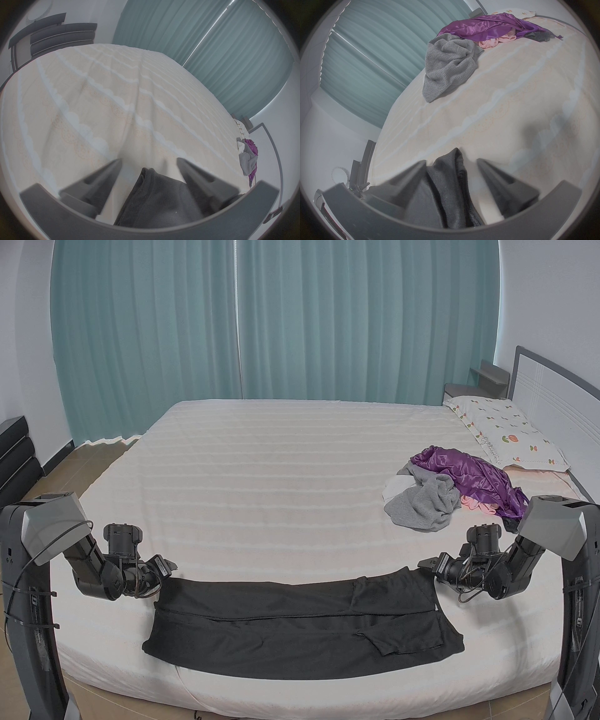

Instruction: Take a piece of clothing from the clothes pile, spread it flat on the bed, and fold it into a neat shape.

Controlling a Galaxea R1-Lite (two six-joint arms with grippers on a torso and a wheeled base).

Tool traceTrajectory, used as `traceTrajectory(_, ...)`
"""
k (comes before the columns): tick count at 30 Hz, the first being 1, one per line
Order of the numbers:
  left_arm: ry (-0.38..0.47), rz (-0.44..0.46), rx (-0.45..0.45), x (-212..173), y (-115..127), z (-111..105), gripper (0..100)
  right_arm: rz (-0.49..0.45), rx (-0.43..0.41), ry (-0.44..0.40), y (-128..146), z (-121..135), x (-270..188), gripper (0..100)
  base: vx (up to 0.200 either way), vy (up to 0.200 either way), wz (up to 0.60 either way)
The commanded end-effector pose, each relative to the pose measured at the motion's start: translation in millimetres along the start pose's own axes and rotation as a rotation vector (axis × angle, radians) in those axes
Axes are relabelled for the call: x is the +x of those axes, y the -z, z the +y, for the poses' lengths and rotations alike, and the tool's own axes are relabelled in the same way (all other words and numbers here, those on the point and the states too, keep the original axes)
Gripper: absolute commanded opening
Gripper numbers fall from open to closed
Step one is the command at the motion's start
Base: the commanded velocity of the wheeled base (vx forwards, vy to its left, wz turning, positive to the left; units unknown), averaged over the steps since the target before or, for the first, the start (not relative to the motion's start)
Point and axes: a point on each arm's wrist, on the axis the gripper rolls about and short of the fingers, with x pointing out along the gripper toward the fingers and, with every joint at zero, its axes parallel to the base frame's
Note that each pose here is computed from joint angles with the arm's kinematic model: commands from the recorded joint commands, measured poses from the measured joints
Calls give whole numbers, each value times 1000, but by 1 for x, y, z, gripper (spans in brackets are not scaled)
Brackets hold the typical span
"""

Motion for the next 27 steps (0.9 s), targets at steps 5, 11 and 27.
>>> traceTrajectory(5, 13, -5, -49, -2, -3, 0, 100, -34, 1, -66, -8, 20, -25, 100, 0, 0, 0)
traceTrajectory(11, 59, -6, -130, -11, -13, 1, 100, -9, -56, -228, 7, 36, -46, 100, 0, 0, 0)
traceTrajectory(27, 89, 19, -155, -15, -14, 5, 100, 106, -153, -206, 38, 16, -18, 100, 0, 0, 0)
